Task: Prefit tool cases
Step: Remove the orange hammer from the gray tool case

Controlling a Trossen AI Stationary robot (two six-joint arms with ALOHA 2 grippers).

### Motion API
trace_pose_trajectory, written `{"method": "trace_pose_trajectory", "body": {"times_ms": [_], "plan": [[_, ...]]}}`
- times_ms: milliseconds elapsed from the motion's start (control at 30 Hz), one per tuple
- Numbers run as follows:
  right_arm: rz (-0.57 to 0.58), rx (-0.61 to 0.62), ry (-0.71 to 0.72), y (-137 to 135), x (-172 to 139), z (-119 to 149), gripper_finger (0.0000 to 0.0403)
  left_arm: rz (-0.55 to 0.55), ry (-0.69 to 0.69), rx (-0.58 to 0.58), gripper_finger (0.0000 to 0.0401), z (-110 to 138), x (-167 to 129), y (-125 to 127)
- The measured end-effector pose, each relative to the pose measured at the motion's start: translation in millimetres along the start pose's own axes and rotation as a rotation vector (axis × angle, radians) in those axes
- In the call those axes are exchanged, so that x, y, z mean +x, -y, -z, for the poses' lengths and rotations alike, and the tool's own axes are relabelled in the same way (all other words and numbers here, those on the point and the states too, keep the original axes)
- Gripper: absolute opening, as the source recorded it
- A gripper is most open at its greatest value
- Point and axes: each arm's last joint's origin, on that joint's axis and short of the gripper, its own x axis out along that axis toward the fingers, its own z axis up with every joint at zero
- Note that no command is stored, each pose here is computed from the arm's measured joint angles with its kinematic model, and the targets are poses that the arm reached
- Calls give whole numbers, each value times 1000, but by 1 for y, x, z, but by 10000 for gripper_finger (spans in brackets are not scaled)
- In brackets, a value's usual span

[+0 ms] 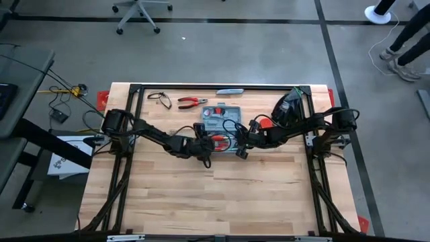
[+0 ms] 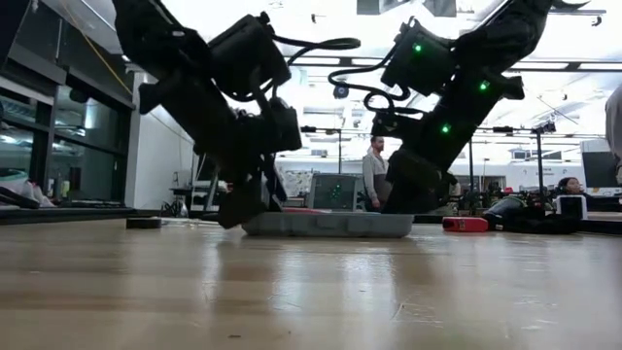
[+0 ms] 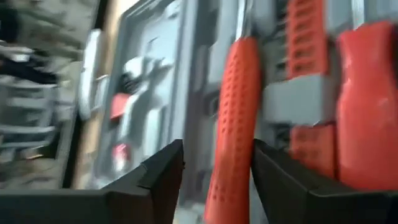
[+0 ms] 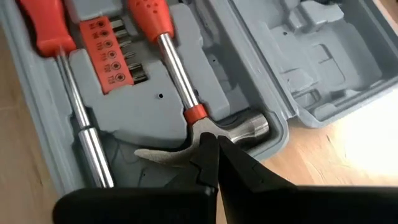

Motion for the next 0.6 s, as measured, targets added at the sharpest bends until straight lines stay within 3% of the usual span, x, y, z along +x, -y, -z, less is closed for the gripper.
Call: {"method": "trace_pose_trajectory", "body": {"times_ms": [100, 300, 433, 600], "plan": [[6, -5, -1, 0, 0, 0, 0, -7, -11, 14, 190, 1, 3, 0], [10, -6, -2, 0, 0, 0, 0, 78, -34, 21, 187, 7, 13, -7], [14, -5, 2, 0, 0, 0, 0, 172, -37, -48, 186, 11, 24, -17], [8, -5, 9, 0, 0, 0, 0, 189, -49, -104, 186, 16, 36, -29]]}}
